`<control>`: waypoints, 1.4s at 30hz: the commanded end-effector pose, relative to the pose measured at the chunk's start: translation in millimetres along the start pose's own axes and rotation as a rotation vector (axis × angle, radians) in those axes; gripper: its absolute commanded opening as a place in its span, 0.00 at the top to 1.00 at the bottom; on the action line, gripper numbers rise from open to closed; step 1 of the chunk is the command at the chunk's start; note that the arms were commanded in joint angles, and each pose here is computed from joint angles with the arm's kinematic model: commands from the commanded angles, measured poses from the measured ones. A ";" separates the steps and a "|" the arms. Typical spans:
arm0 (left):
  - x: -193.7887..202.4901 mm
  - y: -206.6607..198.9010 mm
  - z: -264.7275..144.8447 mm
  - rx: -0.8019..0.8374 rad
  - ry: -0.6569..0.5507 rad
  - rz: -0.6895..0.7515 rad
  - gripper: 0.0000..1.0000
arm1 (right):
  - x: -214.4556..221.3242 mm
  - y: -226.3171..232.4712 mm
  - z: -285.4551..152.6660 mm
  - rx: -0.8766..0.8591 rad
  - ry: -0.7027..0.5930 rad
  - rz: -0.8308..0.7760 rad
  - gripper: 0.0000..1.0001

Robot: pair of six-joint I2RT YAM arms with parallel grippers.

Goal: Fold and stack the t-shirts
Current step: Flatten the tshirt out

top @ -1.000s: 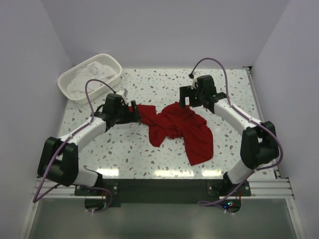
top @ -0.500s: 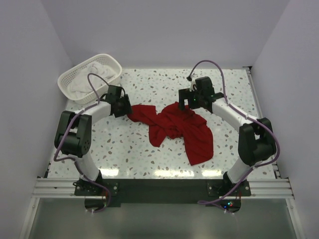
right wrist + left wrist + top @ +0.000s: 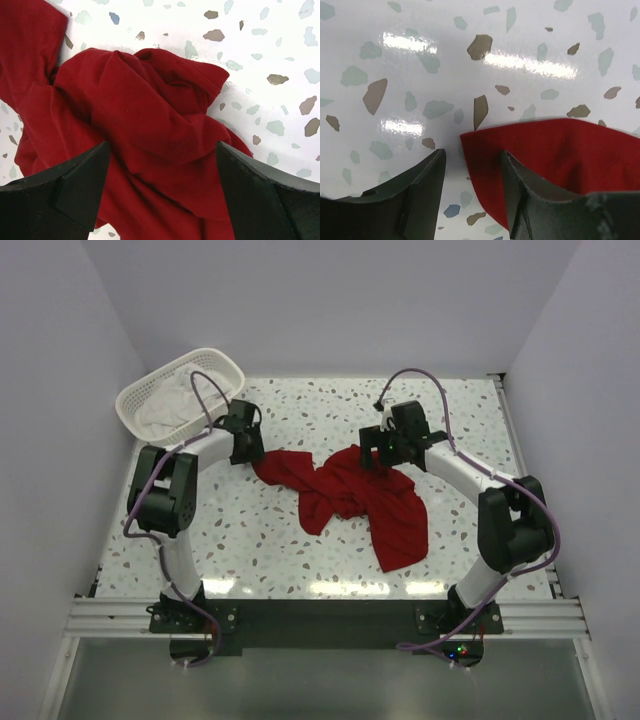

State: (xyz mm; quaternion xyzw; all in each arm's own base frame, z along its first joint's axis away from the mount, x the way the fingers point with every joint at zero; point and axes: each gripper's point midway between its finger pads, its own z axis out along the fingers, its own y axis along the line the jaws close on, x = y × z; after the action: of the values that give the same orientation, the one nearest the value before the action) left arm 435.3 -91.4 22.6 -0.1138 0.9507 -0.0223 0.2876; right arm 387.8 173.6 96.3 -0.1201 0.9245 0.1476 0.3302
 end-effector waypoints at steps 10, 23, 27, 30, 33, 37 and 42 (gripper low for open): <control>18.5 -12.7 10.9 -0.043 0.055 0.097 0.52 | -16.2 8.8 -5.2 -0.042 -0.059 -0.018 0.13; -49.1 -8.2 -37.2 -0.073 -0.109 0.088 1.00 | -23.1 19.6 20.4 -0.082 -0.036 -0.016 0.35; -104.2 -1.7 -86.5 -0.067 -0.230 0.059 1.00 | -46.2 9.5 6.6 -0.013 -0.069 -0.056 0.89; -133.4 10.0 -124.5 -0.065 -0.303 0.037 1.00 | -76.1 -12.2 -27.2 0.116 -0.143 -0.075 1.00; -170.7 24.0 -182.3 -0.054 -0.416 0.002 1.00 | -136.0 -28.2 -98.0 0.205 -0.314 -0.051 1.00; -213.1 36.1 -282.3 -0.041 -0.619 -0.025 1.00 | -174.3 -39.8 -179.5 0.281 -0.418 -0.031 1.00; -225.7 47.7 -412.6 0.023 -0.901 -0.026 1.00 | -182.2 -21.1 -241.8 0.243 -0.487 -0.072 1.00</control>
State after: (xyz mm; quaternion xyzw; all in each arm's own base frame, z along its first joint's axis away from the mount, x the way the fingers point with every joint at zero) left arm 429.0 -32.7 410.7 -0.1164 0.7875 -0.0231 0.6048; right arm 426.4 119.8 364.3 -0.0746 0.8226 0.0924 0.5561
